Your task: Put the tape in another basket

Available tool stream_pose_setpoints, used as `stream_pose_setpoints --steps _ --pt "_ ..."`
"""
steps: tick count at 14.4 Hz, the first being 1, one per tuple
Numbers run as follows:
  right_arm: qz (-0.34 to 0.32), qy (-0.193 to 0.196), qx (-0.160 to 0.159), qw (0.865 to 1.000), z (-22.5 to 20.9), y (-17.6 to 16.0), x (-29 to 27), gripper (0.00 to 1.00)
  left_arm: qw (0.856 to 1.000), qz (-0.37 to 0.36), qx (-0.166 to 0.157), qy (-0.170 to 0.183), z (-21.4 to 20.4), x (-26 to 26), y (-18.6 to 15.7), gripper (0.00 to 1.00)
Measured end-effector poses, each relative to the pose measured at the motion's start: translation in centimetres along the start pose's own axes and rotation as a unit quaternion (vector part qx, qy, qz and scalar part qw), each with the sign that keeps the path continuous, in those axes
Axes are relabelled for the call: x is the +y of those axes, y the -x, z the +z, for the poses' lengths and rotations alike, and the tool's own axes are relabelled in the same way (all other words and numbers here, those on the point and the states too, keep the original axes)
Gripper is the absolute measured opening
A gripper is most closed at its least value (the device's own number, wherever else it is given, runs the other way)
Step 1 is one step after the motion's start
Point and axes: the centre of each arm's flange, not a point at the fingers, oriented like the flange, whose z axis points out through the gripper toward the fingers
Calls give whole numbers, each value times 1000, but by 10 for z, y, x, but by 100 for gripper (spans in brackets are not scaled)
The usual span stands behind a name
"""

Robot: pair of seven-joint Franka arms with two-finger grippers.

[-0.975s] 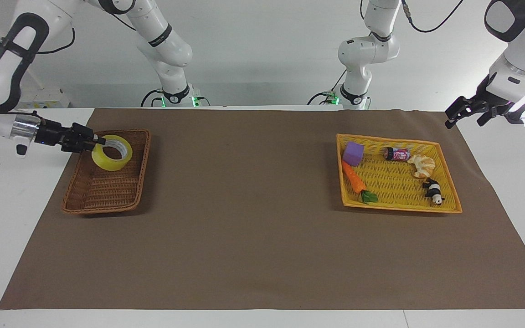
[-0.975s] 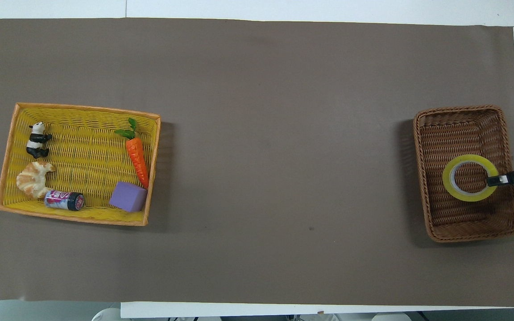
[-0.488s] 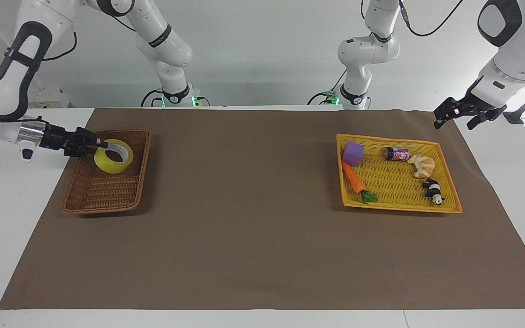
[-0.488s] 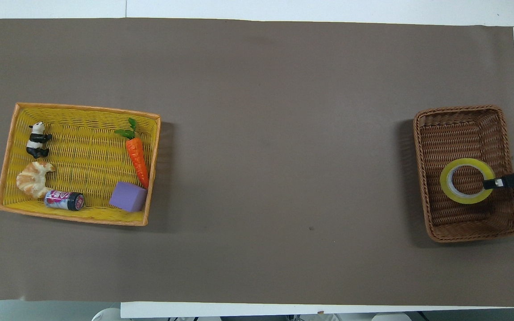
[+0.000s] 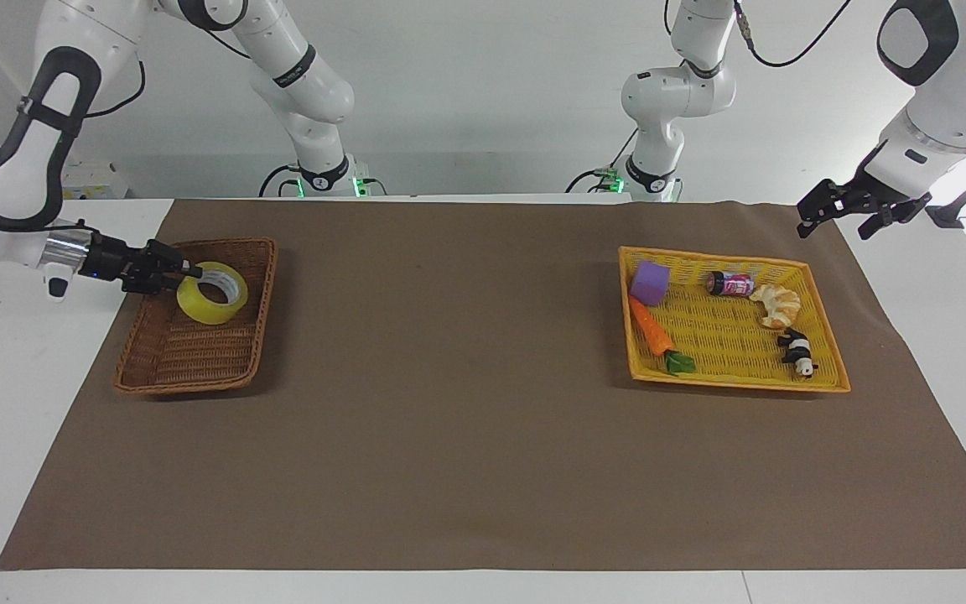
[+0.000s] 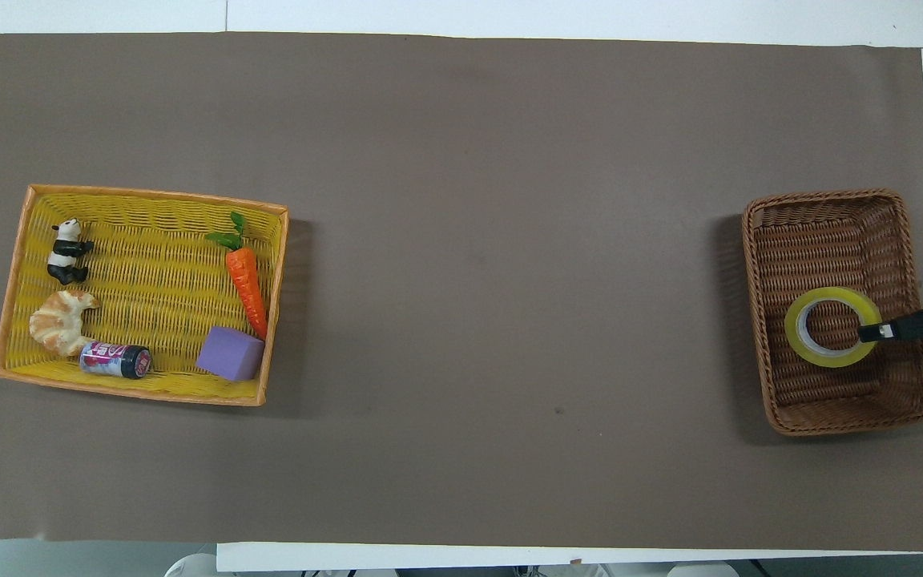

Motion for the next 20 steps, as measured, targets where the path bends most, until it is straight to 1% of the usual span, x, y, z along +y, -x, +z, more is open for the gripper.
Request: stream_pose_setpoints --steps 5,6,7,10,12,13,14,16,18,20 --pt "-7 1 -1 1000 1 0 0 54 1000 -4 -4 1 4 -4 1 100" --pt "-14 3 0 1000 1 -1 1 59 1000 -5 -4 1 4 -5 1 100" --pt "-27 9 3 1000 0 -1 1 70 1000 -5 -4 1 4 -5 1 100" --pt "-77 39 0 996 -5 -5 4 100 1000 -4 -4 1 4 -4 1 100" --pt "-95 61 -2 994 -17 -12 -5 100 1000 -4 -4 1 4 -5 1 100" --pt "-105 74 -3 992 -25 -17 -15 100 1000 -4 -4 1 4 -5 1 100" --pt "-119 93 -10 989 -33 -23 -31 100 1000 -4 -4 1 4 -5 1 100" --pt "-135 141 -32 980 -48 -35 -70 100 1000 -4 -4 1 4 -5 1 100" --pt "-134 196 -53 970 -57 -48 -117 100 1000 -4 -4 1 4 -5 1 100" --pt "-110 245 -56 962 -61 -59 -167 100 1000 -4 -4 1 4 -5 1 100"
